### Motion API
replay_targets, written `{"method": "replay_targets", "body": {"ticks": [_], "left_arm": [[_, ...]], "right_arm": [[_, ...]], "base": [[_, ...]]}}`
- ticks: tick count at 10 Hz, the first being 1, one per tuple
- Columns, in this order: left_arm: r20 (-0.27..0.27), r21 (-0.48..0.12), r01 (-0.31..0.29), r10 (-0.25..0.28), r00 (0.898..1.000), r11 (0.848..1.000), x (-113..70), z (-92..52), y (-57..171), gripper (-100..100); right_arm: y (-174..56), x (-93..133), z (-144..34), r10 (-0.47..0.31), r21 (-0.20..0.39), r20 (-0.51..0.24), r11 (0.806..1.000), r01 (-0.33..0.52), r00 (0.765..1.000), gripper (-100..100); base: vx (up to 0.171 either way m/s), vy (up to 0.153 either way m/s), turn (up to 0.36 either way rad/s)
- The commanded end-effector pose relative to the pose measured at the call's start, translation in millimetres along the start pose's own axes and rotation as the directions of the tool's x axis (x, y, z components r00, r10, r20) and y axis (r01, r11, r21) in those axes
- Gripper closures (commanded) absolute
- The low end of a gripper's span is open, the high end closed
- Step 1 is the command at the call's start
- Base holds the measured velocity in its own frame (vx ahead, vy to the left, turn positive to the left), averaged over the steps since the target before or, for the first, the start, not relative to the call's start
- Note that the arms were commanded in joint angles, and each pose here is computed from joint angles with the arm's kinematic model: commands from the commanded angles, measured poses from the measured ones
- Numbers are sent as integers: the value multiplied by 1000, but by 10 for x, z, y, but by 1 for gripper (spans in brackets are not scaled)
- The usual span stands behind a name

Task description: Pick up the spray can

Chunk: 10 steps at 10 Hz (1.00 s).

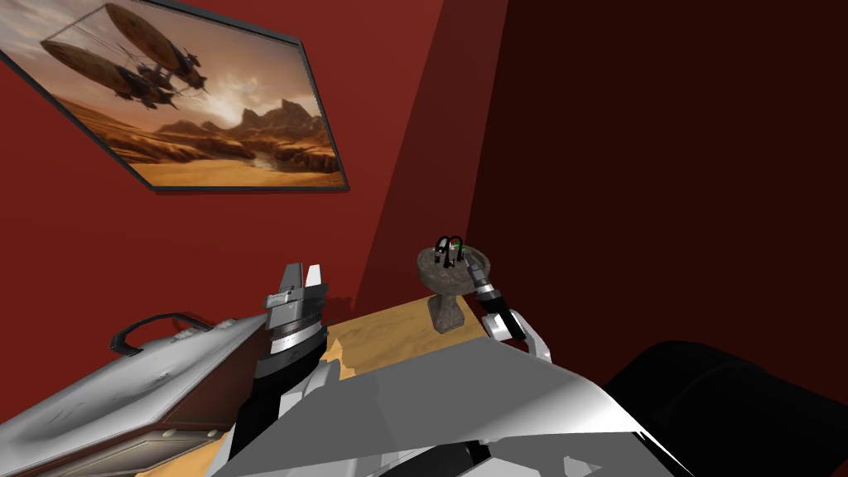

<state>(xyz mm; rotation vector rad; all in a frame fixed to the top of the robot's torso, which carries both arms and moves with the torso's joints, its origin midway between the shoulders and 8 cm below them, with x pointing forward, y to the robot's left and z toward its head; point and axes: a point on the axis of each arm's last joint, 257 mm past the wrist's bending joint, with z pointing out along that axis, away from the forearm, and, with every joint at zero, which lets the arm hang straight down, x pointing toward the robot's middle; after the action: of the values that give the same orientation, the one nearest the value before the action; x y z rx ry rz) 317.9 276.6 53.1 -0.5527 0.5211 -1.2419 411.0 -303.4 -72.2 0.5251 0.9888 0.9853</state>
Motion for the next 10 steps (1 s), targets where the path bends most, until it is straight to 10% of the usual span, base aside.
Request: {"method": "replay_targets", "body": {"ticks": [1,10], "left_arm": [[0,0,0,0,1000,1000,0,0,0,0],[0,0,0,0,1000,1000,0,0,0,0]], "right_arm": [[-147,29,6,-69,13,-24,997,70,997,-100],[-968,82,-74,-312,106,-134,939,327,941,-100]], "base": [[-54,137,-51],[-13,98,-38]]}}
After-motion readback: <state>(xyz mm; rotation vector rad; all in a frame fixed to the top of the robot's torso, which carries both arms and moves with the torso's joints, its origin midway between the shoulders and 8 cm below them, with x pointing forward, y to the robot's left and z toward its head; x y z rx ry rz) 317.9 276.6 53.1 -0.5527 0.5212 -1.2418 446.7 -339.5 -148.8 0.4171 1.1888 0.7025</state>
